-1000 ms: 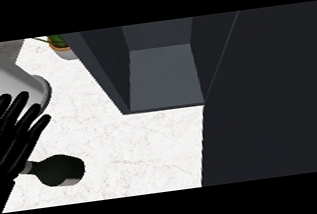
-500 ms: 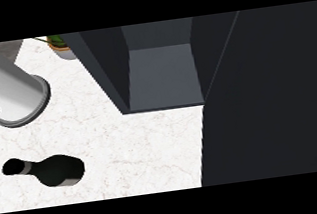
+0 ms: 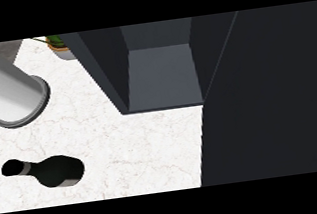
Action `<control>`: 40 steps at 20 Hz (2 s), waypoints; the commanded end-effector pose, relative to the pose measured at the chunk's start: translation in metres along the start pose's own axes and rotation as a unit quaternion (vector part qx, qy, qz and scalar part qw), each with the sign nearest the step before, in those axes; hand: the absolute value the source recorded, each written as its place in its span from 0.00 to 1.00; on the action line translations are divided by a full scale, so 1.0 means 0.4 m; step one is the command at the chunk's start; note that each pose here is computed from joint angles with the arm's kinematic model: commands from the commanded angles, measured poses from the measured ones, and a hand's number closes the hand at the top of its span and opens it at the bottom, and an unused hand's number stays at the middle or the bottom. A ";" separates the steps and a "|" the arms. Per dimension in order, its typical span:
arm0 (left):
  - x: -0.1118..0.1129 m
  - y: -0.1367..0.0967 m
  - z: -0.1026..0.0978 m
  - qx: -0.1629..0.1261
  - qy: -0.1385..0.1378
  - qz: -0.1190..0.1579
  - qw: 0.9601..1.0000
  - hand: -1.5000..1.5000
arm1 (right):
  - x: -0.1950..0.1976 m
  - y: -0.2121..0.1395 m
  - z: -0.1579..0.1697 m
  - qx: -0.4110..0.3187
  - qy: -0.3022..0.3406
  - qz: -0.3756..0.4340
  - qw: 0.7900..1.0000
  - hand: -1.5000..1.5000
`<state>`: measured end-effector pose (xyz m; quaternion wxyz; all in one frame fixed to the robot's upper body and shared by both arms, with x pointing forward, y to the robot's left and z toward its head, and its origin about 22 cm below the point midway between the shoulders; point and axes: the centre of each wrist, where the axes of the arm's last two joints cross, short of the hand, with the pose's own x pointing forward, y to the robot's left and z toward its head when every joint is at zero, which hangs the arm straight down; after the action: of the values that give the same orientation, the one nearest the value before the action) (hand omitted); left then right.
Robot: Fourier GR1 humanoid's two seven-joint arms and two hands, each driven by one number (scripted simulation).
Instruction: Pick up the wine, place it into the cabinet and close the cabinet
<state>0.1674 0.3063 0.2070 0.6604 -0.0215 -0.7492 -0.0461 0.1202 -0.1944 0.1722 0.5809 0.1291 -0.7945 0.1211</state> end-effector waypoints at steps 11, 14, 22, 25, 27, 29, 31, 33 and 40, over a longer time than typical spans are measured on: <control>-0.154 0.082 0.008 -0.022 0.016 0.025 0.999 0.00 | 0.107 -0.001 0.053 0.014 -0.043 0.003 0.999 0.00; -0.184 0.122 0.036 -0.026 0.027 0.024 0.999 0.00 | 0.107 -0.004 0.044 0.010 -0.048 -0.002 0.999 0.00; -0.261 0.188 0.024 -0.031 0.045 0.024 0.998 0.00 | 0.142 0.008 0.080 0.015 -0.046 -0.001 0.999 0.00; -0.286 0.167 0.024 -0.033 0.056 0.024 0.998 0.00 | 0.145 0.019 0.085 0.010 -0.051 -0.006 0.999 0.00; -0.305 0.137 -0.031 -0.038 0.056 0.018 0.998 0.00 | 0.140 0.011 0.076 0.018 -0.046 -0.005 0.999 0.00; -0.386 0.166 0.016 -0.031 0.069 0.024 0.997 0.00 | 0.145 0.012 0.085 0.019 -0.047 0.001 0.999 0.00; -0.414 0.160 0.020 -0.022 0.071 0.015 0.997 0.00 | 0.149 0.020 0.083 0.013 -0.045 -0.010 0.999 0.00; -0.403 0.198 -0.016 -0.016 0.066 0.009 0.998 0.00 | 0.148 0.006 0.073 0.010 -0.048 -0.005 0.999 0.00; -0.530 0.191 -0.024 -0.010 0.083 0.010 0.996 0.00 | 0.126 0.009 0.067 0.016 -0.051 0.001 0.999 0.00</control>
<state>0.2017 0.3859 0.0257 0.7179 -0.0332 -0.6934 -0.0517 0.1235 -0.1880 0.1830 0.5760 0.1268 -0.7972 0.1292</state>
